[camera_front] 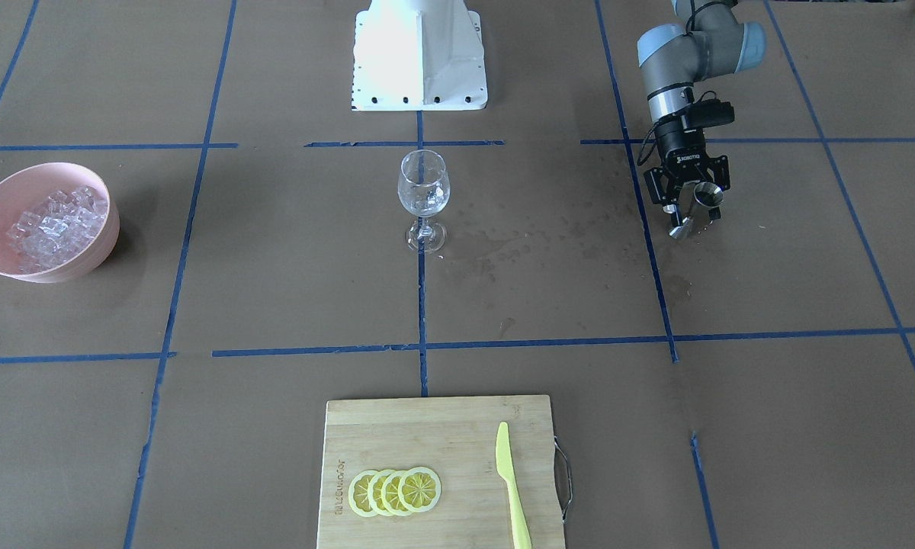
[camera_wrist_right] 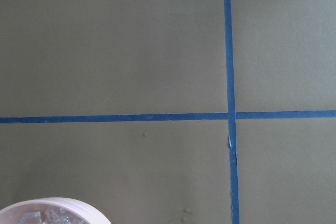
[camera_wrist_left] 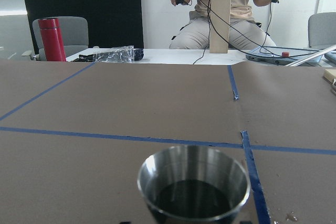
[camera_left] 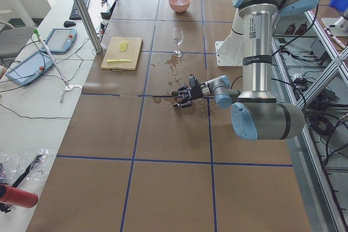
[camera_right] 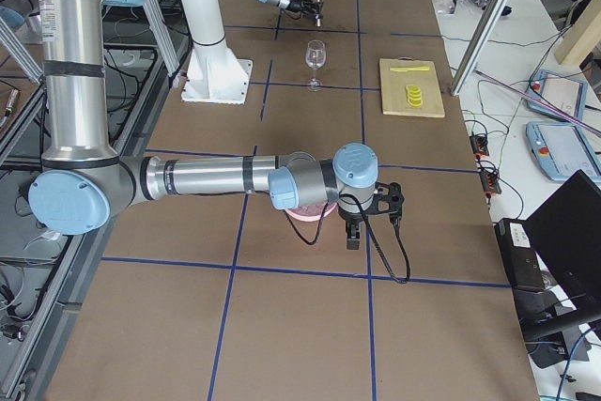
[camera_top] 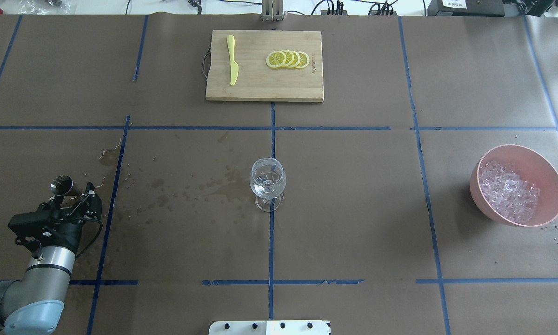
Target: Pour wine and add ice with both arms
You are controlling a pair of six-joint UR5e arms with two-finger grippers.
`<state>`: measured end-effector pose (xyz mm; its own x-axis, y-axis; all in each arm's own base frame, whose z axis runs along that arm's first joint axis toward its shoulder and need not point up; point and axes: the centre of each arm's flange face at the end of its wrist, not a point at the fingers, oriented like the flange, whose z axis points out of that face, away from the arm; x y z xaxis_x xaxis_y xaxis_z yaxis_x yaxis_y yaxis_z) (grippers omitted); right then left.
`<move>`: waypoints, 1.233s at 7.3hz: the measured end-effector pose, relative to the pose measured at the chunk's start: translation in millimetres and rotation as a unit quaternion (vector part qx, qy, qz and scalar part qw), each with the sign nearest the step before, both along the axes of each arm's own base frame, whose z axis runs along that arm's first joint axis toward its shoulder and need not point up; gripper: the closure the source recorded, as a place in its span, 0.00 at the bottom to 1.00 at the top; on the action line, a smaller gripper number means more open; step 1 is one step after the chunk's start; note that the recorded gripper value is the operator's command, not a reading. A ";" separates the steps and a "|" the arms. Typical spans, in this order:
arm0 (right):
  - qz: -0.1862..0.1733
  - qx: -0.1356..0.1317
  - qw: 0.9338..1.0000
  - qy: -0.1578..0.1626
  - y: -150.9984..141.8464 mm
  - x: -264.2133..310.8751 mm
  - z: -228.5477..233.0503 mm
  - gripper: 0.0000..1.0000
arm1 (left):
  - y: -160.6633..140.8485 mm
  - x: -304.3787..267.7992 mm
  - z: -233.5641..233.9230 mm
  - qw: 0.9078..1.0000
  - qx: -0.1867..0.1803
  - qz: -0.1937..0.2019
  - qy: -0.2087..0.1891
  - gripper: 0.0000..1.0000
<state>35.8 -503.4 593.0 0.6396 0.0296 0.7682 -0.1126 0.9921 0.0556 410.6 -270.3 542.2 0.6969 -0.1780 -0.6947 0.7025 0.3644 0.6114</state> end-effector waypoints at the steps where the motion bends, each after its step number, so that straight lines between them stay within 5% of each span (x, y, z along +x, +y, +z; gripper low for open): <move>1: 0.000 0.001 1.000 0.000 0.0 -0.1 -0.5 0.00 | -0.2 1.4 0.8 1.000 0.000 -0.001 0.002 0.79; 2: 0.000 0.001 1.000 0.000 0.0 -0.1 -0.8 0.00 | -0.4 2.1 0.7 1.000 -0.001 -0.002 0.003 1.00; 9: 0.021 -0.008 1.000 -0.008 2.1 -9.9 -28.5 0.00 | -13.3 -23.2 -51.6 0.999 0.008 -0.016 0.045 1.00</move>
<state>25.9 -501.3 564.5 0.6252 0.0694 0.7773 -0.1555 0.9871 0.0369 387.3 -283.6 490.6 0.6262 -0.1880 -0.7567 0.7655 0.3323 0.5510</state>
